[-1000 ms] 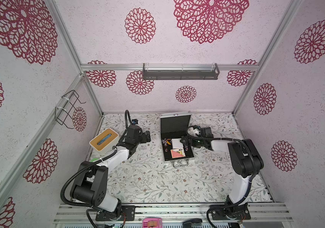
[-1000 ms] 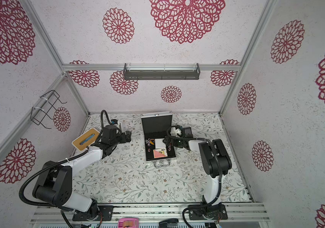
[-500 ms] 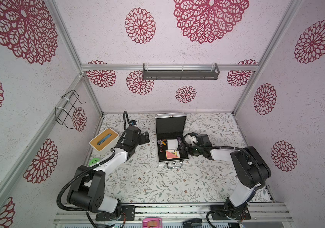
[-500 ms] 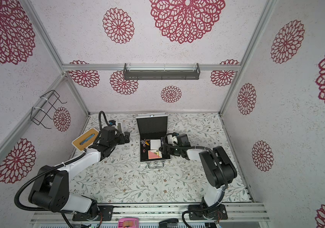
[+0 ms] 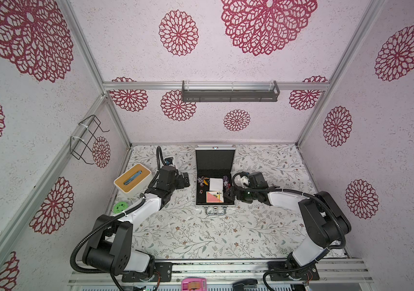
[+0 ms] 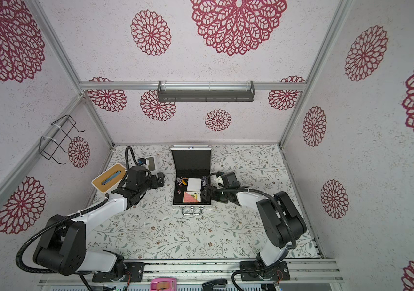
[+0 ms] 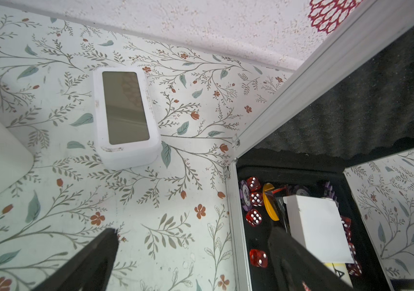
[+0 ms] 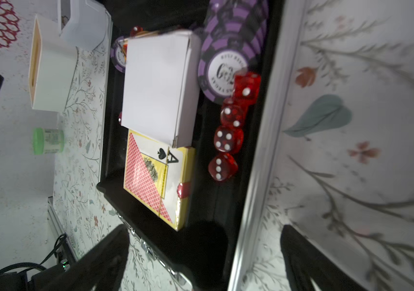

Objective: Close the poker set cases
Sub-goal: Move the poker set case to the center of the board, then close the lid of the poker set case.

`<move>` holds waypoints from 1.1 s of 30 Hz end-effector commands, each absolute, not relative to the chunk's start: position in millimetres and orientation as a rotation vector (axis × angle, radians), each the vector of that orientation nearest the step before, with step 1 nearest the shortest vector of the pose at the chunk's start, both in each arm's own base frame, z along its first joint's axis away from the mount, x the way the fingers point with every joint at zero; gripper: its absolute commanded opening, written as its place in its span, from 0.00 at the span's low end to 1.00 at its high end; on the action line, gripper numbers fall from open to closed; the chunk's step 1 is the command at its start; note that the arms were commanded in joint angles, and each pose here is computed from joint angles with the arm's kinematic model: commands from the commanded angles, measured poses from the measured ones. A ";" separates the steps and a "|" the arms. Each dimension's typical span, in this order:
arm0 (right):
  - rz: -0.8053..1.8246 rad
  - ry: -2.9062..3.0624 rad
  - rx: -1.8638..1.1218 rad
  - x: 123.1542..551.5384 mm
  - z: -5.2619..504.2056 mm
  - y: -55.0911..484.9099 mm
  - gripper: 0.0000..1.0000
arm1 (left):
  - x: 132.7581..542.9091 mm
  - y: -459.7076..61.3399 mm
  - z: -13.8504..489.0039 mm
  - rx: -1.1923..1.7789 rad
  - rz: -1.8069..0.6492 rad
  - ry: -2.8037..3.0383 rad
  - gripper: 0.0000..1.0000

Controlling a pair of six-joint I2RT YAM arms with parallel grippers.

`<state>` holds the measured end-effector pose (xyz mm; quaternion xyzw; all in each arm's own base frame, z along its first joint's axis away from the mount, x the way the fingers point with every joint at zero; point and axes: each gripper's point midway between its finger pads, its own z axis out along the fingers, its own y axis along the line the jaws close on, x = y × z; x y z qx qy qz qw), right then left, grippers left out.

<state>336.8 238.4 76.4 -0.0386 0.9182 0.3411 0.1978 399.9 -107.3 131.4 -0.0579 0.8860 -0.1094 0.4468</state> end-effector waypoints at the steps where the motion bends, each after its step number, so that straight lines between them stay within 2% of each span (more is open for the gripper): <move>1: 0.860 2.469 -0.158 366.7 138.8 221.1 0.90 | 396.3 -116.0 133.1 -0.173 -0.358 2.180 1.00; 7: 0.789 2.331 -0.104 420.3 209.8 189.4 0.85 | 389.7 -128.8 114.6 -0.212 -0.484 2.211 0.89; 11: 0.806 2.236 -0.074 454.0 247.7 178.0 0.81 | 385.2 -133.0 105.7 -0.236 -0.538 2.214 0.86; 19: 0.990 2.169 -0.125 506.3 269.3 210.7 0.62 | 375.2 -126.4 95.6 -0.243 -0.523 2.223 0.86; 26: 1.111 2.173 -0.200 514.0 265.5 243.8 0.61 | 373.9 -124.0 98.7 -0.234 -0.530 2.217 0.87; 33: 1.162 2.165 -0.212 499.7 264.9 252.6 0.59 | 370.8 -111.7 100.4 -0.271 -0.508 2.203 0.88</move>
